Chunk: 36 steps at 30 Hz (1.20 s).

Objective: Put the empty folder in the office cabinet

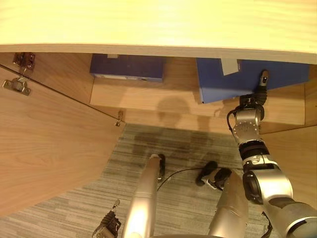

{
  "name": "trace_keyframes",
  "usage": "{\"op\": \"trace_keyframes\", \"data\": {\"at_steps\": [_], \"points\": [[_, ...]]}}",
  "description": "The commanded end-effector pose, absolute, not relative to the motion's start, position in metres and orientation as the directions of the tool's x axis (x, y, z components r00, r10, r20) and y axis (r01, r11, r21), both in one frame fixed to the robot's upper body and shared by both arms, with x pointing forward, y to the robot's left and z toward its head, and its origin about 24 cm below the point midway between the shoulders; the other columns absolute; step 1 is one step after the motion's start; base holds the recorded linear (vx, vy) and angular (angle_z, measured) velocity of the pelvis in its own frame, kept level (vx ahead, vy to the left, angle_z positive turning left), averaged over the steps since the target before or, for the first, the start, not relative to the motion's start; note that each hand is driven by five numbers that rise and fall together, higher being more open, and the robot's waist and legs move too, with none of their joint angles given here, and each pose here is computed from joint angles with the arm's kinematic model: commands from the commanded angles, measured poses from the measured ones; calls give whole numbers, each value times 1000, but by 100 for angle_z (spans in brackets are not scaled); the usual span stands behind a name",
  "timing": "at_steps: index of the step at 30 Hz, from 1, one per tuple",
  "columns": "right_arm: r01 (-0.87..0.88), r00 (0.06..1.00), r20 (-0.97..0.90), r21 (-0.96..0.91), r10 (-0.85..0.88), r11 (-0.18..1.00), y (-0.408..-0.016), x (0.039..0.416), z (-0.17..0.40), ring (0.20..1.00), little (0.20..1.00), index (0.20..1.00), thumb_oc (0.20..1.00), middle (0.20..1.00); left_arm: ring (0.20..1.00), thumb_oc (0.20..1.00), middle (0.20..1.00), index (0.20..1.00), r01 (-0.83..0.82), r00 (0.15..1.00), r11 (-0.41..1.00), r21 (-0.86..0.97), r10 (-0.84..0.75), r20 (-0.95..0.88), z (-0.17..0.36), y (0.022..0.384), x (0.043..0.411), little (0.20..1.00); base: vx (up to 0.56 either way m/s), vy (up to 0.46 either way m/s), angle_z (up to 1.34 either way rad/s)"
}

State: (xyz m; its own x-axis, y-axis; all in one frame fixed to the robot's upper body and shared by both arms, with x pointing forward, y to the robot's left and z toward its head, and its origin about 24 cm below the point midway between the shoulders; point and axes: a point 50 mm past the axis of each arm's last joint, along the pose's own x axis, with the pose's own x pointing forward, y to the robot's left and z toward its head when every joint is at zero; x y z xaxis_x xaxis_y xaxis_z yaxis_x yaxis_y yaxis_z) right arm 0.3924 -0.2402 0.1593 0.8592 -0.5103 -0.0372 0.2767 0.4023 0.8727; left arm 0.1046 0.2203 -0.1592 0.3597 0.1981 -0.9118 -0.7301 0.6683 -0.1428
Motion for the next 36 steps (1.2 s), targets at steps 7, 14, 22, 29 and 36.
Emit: {"op": "trace_keyframes", "data": {"at_steps": [7,14,22,29,36], "points": [[208,860,65,860,-506,465,-236,410,230,200,200,200,200,200,1000,1000,1000,1000,-692,291,722,-5,272,-917,-158,245,93,1000,-1,-3,-2],[195,892,-80,956,-444,221,-196,414,195,200,200,200,200,200,1000,1000,1000,1000,-665,296,747,18,285,-912,-156,243,105,1000,-12,-12,-4],[185,881,-141,981,-451,55,-187,412,186,200,200,200,200,200,1000,1000,1000,1000,-642,257,765,54,281,-924,-158,241,100,1000,0,0,0],[109,851,-104,994,-515,-22,-198,407,202,200,200,200,200,200,1000,1000,1000,1000,-614,273,788,48,270,-923,-158,235,104,1000,3,6,5],[-51,863,85,995,-498,82,-206,403,224,1000,1000,1000,1000,1000,1000,1000,1000,1000,-617,291,787,24,256,-922,-158,238,100,1000,2,3,2]]}}
